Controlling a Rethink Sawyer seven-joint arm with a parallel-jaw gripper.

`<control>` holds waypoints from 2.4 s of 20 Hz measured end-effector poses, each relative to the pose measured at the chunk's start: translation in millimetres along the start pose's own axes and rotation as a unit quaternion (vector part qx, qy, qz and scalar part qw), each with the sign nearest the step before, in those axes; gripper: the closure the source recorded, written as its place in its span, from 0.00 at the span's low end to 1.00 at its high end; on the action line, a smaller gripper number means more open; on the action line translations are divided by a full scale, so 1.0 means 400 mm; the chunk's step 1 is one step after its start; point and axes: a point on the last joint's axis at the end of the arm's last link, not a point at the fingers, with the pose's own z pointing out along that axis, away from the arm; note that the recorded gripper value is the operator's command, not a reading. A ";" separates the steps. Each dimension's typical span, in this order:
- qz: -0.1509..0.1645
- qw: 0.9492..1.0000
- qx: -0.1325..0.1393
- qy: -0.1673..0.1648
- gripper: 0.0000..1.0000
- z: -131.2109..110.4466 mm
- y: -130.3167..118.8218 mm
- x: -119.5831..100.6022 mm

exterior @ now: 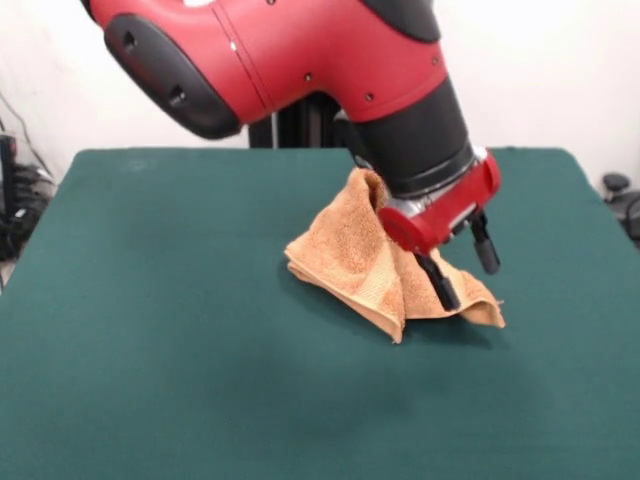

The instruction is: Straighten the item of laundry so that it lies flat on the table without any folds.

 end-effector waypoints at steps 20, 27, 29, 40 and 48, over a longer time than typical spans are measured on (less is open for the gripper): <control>0.017 1.000 -0.010 0.004 0.00 0.050 -0.020 0.046; 0.019 1.000 -0.013 0.005 0.00 0.050 -0.019 0.056; 0.021 1.000 -0.020 0.006 0.00 0.061 -0.009 0.064; 0.026 0.998 -0.047 0.012 0.00 0.101 0.033 0.097; 0.026 0.998 -0.051 0.013 0.00 0.113 0.041 0.104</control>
